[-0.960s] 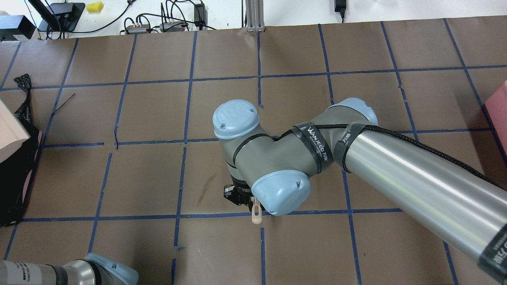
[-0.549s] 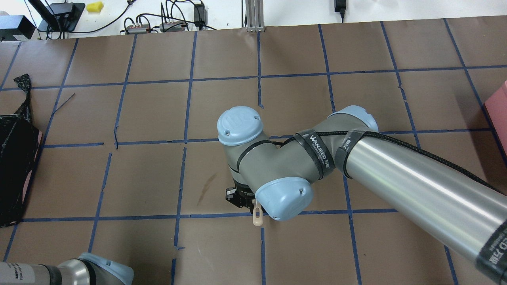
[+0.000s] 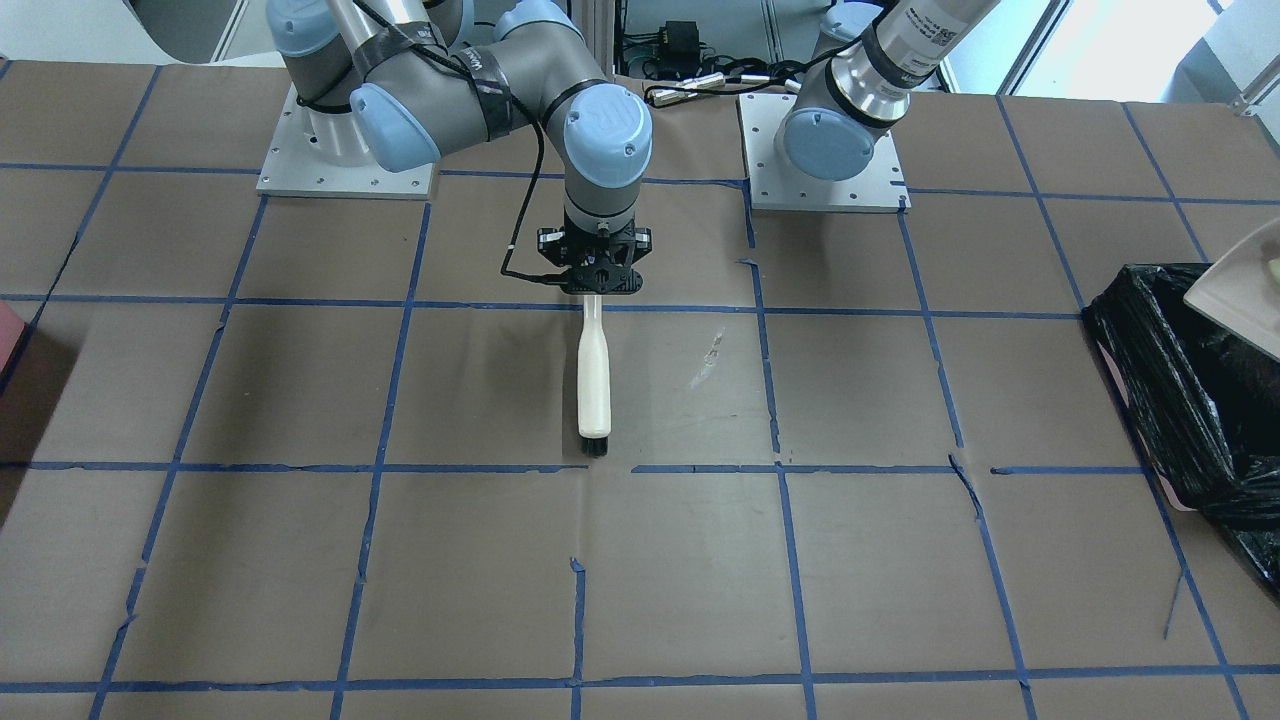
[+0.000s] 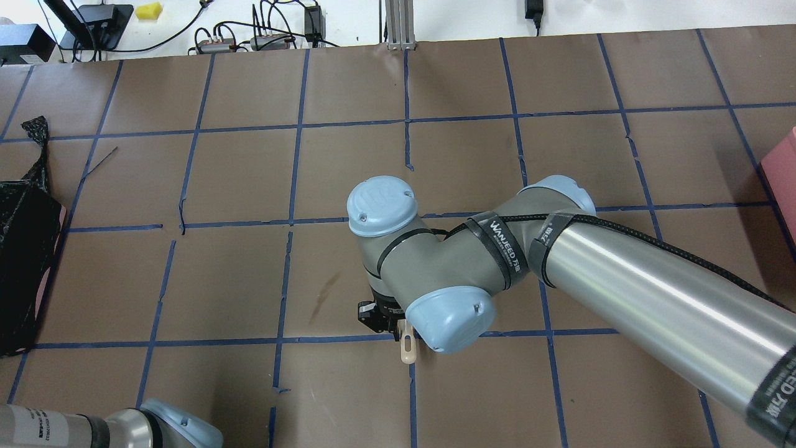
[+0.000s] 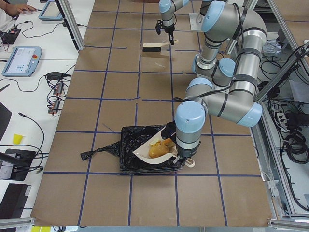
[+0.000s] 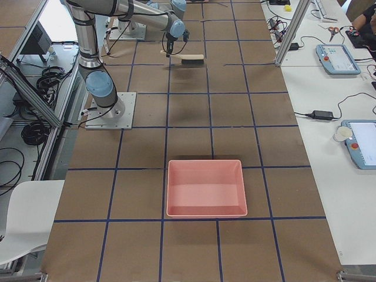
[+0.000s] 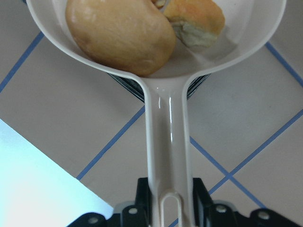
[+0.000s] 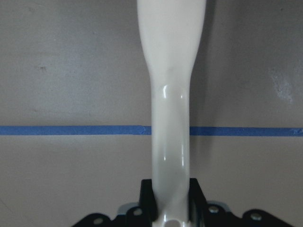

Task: Sweep and dump trash in nearest bin
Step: 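Tip the dustpan with the left gripper to dump scraps into the bag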

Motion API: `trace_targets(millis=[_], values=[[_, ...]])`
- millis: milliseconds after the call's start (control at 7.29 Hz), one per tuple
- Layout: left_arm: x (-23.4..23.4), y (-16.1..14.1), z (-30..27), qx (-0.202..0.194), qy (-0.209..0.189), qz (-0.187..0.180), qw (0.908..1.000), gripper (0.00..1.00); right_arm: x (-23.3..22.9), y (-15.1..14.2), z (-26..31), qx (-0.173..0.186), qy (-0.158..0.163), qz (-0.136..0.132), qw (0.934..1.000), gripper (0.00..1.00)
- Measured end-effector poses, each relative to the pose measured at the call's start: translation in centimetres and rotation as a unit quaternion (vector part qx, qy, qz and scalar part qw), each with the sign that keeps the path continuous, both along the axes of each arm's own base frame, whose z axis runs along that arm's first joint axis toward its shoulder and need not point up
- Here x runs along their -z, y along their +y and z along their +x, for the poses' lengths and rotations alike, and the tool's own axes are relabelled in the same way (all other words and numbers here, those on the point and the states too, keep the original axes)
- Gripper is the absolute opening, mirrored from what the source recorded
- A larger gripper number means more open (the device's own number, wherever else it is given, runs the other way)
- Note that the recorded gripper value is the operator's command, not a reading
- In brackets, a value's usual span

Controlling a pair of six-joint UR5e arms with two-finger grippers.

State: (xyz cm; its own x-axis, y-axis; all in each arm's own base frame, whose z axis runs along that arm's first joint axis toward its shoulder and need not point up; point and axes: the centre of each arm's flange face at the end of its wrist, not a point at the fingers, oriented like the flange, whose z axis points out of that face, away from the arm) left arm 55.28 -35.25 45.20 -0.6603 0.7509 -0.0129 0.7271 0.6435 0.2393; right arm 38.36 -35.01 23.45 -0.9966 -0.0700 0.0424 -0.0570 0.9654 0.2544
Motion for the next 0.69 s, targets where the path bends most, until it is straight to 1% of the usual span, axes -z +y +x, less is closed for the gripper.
trace_targets(millis=[137, 274, 412, 549, 686], values=[[0.9, -0.8, -0.3, 0.006, -0.016, 0.011, 0.9998, 0.02, 0.0, 0.0, 0.0, -0.004, -0.001, 0.000, 1.0000, 0.77], [1.4, -1.0, -0.3, 0.007, -0.030, 0.021, 0.9993, 0.02, 0.0, 0.0, 0.0, -0.008, -0.001, 0.000, 1.0000, 0.79], [1.3, -0.9, -0.4, 0.007, -0.041, 0.031, 0.9987, 0.02, -0.2, -0.2, -0.2, -0.013, -0.002, -0.003, 0.9999, 0.79], [1.0, -0.8, -0.5, 0.008, -0.047, 0.036, 0.9982, 0.02, -0.9, -0.9, -0.6, -0.016, -0.005, -0.011, 0.9998, 0.79], [0.4, -0.8, -0.7, 0.009, -0.053, 0.036, 0.9979, 0.02, -2.4, -2.3, -1.2, -0.013, -0.012, -0.023, 0.9996, 0.79]])
